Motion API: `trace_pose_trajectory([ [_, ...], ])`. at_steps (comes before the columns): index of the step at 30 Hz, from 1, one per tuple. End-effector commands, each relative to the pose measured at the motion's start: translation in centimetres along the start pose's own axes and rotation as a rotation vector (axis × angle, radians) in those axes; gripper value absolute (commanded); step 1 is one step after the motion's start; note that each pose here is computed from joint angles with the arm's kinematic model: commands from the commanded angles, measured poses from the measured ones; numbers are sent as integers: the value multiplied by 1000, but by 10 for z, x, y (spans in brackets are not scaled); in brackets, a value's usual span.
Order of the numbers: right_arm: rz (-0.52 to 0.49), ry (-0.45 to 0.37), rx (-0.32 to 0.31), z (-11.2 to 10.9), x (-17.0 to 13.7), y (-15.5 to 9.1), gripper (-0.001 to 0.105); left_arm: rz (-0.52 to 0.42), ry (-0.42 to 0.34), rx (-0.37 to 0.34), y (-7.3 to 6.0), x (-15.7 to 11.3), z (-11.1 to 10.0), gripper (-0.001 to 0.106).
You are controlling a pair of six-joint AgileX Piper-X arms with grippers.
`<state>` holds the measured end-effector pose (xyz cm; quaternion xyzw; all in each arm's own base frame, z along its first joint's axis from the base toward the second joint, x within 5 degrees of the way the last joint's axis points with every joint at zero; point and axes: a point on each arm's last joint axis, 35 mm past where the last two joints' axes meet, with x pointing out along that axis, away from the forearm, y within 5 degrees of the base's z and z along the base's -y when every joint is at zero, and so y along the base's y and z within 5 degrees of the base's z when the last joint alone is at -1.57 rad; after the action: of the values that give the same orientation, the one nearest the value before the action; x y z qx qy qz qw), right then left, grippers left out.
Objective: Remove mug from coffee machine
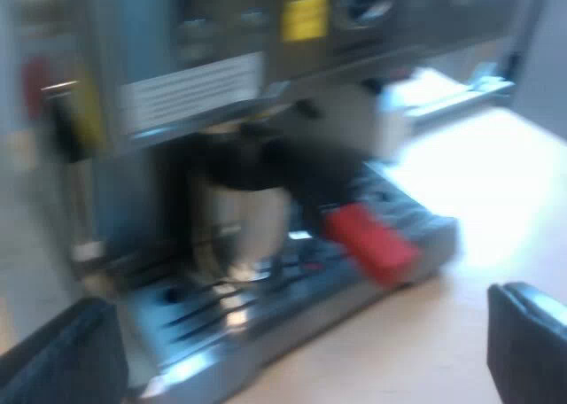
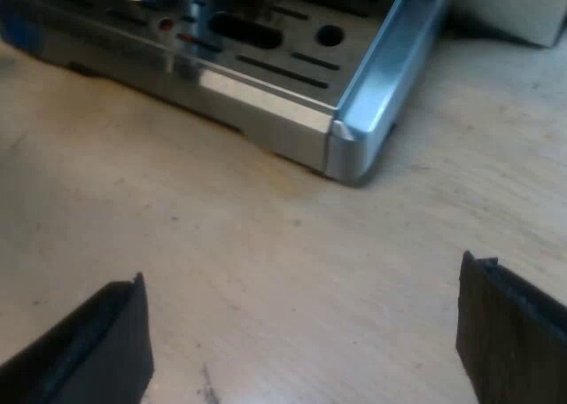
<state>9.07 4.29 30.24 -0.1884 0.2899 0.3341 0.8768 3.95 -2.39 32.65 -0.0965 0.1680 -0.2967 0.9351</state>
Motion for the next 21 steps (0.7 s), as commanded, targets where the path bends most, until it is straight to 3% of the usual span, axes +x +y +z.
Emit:
trace_pose_trajectory([
  [1, 36, -24, -42, 9, 4, 1, 72, -82, 16, 0, -2, 6, 6, 85],
  [6, 90, -73, -107, 24, 20, 4, 72, -209, 98, 73, -3, 28, 6, 85],
  [9, 110, -116, -139, 33, 27, 7, 72, -229, 122, 76, -1, 41, 1, 85],
  [21, 68, -194, -211, 37, 59, 20, 72, -237, 95, 89, 17, 75, -40, 85],
])
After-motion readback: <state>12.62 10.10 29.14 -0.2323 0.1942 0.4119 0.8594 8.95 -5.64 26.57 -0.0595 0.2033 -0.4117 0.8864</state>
